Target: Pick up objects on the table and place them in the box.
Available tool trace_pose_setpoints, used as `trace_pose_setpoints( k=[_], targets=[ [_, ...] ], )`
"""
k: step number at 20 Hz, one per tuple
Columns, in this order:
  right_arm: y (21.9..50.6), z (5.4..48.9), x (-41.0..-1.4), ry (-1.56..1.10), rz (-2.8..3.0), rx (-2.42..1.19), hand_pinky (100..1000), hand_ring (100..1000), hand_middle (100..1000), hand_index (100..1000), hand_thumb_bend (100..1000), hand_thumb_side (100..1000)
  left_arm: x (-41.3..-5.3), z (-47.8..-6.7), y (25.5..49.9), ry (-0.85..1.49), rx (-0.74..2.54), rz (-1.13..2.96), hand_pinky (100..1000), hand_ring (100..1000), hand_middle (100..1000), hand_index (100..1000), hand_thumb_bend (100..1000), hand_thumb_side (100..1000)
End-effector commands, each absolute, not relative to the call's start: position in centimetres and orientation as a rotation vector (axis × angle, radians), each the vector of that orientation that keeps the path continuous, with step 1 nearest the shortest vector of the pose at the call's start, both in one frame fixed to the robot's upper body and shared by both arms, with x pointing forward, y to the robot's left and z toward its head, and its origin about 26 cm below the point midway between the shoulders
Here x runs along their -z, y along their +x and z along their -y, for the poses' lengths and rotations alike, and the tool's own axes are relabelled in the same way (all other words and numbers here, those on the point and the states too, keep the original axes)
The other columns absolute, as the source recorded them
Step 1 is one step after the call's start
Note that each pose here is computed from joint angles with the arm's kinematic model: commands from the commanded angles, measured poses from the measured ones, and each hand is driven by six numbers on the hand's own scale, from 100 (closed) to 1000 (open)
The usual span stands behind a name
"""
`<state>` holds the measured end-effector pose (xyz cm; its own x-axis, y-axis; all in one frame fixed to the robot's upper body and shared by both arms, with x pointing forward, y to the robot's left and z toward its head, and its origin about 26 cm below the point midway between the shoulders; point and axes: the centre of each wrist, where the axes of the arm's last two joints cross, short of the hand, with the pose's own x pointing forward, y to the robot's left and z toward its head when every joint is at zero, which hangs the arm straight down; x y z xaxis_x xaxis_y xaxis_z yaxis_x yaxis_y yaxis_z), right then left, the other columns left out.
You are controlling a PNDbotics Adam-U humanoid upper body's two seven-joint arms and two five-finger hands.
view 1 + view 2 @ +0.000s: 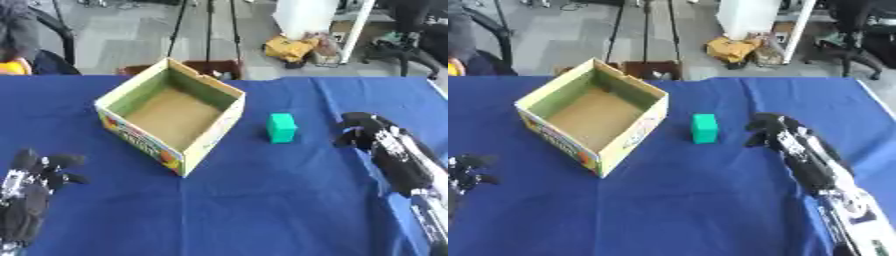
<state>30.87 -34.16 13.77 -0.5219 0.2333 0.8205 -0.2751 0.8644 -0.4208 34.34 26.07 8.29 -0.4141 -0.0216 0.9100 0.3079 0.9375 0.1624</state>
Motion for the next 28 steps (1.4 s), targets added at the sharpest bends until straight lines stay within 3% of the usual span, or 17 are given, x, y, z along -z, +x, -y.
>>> trace_pose_setpoints(
  k=[1, 5, 11, 16, 17, 18, 24, 28],
  targets=[
    [30.8, 35.7, -16.5, -0.086, 2.016, -0.871, 741, 662, 748, 861, 100, 548, -9.2, -26.8, 34.4, -0.179, 0.392, 1.989, 605, 793, 583, 625, 419, 1000],
    [30.8, 37.4, -19.1, -0.221, 1.941, -1.203, 751, 706, 766, 868, 100, 411, -9.1, -26.9, 34.3, -0.174, 0.395, 1.987, 605, 793, 583, 625, 418, 1000],
    [31.7, 39.9, -23.0, -0.441, 1.813, -1.498, 736, 731, 790, 874, 100, 321, -9.0, -26.9, 34.3, -0.173, 0.401, 1.980, 605, 793, 582, 625, 415, 1000],
    [33.6, 41.5, -25.1, -0.557, 1.755, -1.570, 729, 746, 817, 890, 178, 313, -8.8, -26.9, 34.2, -0.179, 0.413, 1.974, 605, 793, 582, 625, 411, 1000],
    [34.0, 41.6, -25.5, -0.582, 1.741, -1.585, 727, 750, 822, 891, 119, 310, -8.8, -26.9, 34.2, -0.180, 0.416, 1.973, 605, 793, 583, 625, 408, 1000],
    [34.4, 41.7, -25.8, -0.607, 1.728, -1.601, 726, 753, 827, 892, 225, 306, -8.8, -26.8, 34.2, -0.181, 0.419, 1.972, 605, 793, 583, 625, 410, 1000],
    [37.2, 42.1, -26.5, -0.709, 1.668, -1.651, 718, 759, 831, 890, 315, 303, -8.8, -26.8, 34.2, -0.187, 0.440, 1.967, 605, 793, 582, 625, 407, 1000],
    [39.0, 42.5, -26.1, -0.732, 1.605, -1.653, 715, 761, 833, 889, 379, 348, -8.8, -26.7, 34.3, -0.189, 0.450, 1.964, 605, 793, 582, 624, 406, 1000]
  ],
)
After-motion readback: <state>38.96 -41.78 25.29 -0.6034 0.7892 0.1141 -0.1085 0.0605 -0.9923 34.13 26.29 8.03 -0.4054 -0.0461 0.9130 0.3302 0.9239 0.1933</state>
